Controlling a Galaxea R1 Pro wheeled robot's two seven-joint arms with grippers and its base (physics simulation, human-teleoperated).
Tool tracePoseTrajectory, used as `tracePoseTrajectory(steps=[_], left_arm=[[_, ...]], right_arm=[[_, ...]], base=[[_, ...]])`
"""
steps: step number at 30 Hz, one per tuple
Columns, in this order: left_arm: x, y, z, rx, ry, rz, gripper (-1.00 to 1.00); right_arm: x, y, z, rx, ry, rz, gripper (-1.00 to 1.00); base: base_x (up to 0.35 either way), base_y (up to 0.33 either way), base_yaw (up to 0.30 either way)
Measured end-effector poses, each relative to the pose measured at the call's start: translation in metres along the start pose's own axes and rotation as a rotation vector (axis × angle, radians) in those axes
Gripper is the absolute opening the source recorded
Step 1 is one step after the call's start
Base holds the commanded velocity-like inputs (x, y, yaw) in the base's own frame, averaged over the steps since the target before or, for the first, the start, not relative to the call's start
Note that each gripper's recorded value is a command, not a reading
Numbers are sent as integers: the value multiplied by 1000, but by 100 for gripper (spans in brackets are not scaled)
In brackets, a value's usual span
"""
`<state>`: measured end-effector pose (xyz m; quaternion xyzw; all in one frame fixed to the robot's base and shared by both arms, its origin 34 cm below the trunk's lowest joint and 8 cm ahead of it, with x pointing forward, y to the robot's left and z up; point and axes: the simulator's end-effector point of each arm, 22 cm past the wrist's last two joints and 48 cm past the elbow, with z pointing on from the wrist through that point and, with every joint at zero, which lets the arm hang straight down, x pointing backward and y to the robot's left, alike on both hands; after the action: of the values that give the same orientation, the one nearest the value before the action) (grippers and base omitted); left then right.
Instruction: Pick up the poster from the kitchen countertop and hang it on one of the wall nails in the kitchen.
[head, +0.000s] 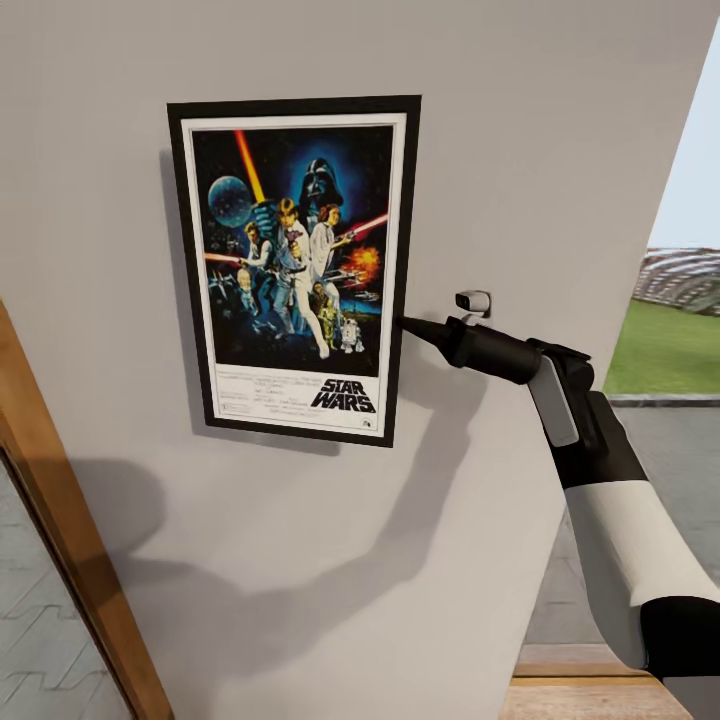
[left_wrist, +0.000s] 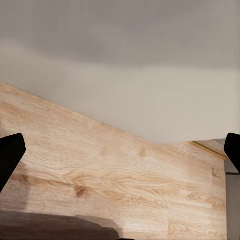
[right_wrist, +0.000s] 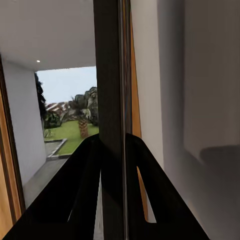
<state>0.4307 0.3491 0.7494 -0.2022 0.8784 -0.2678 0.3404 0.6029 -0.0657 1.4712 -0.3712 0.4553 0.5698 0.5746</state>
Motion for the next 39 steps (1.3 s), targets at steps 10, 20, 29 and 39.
tracePoseTrajectory(steps=[10,20,29,39], left_arm=[[0,0,0,0,0,0,100],[0,0,0,0,0,-1,100],[0,0,0,0,0,0,100],[0,0,0,0,0,-1,100]], right_arm=[[1,-1,0,3,0,4,-100],[1,-2,0,5,1,4,-100],[1,-2,0,7,1,5,-100],[1,-3,-1,7,1,5,-100]], base=[[0,0,0],[0,0,0],[119,0,0],[55,0,0]])
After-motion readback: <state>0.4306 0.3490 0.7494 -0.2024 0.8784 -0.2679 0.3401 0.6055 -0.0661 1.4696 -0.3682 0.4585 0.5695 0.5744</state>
